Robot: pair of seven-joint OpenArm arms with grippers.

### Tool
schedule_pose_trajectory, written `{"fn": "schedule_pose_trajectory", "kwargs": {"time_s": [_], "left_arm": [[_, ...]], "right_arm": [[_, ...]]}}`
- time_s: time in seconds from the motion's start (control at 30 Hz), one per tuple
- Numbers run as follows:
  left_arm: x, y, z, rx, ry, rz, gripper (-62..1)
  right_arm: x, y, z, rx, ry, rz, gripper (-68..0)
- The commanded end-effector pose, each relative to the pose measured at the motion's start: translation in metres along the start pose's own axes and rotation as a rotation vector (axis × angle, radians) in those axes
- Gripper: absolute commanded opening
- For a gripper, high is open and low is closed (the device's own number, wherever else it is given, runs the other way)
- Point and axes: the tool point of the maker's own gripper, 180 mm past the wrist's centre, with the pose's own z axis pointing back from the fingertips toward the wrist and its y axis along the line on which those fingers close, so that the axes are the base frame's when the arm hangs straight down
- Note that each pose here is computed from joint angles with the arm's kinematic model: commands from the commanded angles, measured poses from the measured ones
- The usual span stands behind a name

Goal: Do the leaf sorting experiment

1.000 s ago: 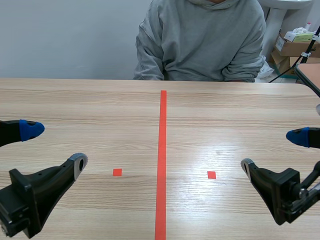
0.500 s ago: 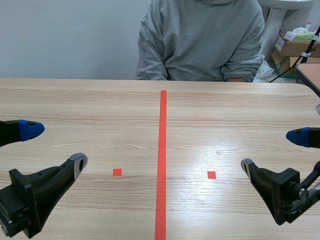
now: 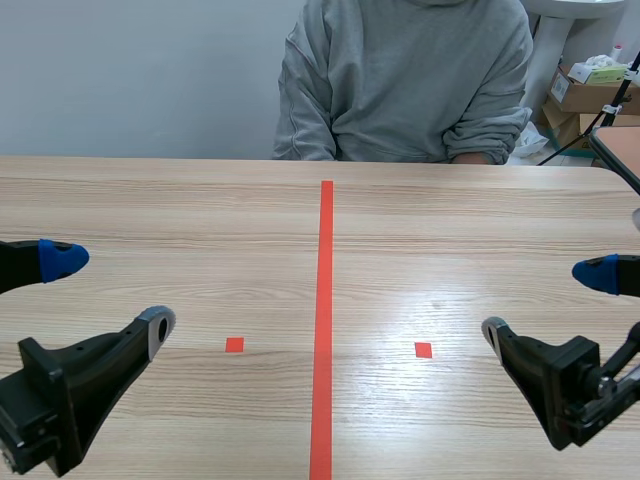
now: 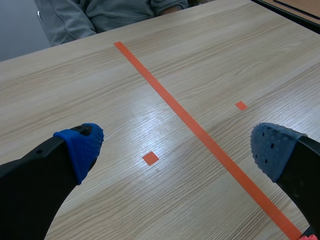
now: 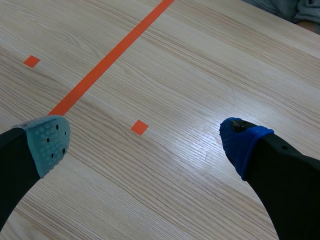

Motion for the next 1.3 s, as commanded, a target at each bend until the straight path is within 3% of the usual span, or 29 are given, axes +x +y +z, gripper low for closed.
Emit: {"fn": "schedule_pose_trajectory", "kwargs": {"time_s": [0.0, 1.27], "left_arm": [[0.0089, -0.0032, -0.0010, -0.008, -0.032, 0.002, 1.4], [0.0118, 0.0010, -0.0053, -0.004, -0.029, -0.016, 1.4]], "right_arm": [[0.0048, -0.0048, 0.0007, -0.007, -0.018, 0.009, -5.6], [0.0048, -0.0048, 0.0007, -0.006, -0.018, 0.009, -5.6]]}}
